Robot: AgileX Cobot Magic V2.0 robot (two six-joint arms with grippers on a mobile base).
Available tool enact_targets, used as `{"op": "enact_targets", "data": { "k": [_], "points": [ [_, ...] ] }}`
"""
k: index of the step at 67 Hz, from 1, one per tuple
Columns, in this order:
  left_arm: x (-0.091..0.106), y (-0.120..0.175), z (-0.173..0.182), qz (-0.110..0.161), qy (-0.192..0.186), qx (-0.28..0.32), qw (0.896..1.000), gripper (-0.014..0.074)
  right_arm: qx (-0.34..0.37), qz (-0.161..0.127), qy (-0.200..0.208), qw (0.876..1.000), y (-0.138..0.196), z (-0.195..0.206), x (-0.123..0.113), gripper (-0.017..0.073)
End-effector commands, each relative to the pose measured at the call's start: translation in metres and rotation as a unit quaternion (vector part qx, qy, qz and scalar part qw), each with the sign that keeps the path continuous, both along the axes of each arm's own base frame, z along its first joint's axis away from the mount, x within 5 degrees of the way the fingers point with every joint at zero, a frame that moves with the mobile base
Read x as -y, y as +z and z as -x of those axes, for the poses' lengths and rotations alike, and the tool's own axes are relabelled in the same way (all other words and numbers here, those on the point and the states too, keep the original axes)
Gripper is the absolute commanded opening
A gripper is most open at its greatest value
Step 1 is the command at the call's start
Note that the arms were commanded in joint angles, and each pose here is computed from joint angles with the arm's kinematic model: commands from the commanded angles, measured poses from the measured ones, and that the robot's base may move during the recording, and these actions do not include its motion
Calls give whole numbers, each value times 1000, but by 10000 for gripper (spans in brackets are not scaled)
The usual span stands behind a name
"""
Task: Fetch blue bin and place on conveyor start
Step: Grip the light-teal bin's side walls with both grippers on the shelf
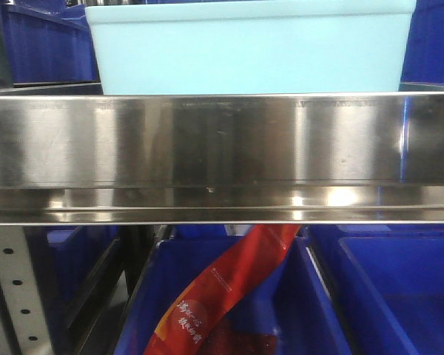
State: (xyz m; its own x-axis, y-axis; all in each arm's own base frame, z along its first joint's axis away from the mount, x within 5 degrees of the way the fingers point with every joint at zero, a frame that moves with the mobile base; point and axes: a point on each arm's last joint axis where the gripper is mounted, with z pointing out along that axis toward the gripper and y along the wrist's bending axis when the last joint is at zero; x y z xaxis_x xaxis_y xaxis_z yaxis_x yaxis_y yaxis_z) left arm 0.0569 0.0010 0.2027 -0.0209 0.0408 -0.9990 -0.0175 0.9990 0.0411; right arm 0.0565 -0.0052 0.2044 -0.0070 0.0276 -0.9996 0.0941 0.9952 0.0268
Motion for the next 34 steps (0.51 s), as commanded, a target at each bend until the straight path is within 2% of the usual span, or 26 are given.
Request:
{"op": "enact_targets", "data": {
  "k": [1,34],
  "points": [
    [0,3,0,-2,-1,13,1000,-111,11,3,-1,1000,2,0,0,-162],
    [0,7,1,-2,-1,32,999,-111,11,3,-1,1000,2,0,0,-162]
  ]
}}
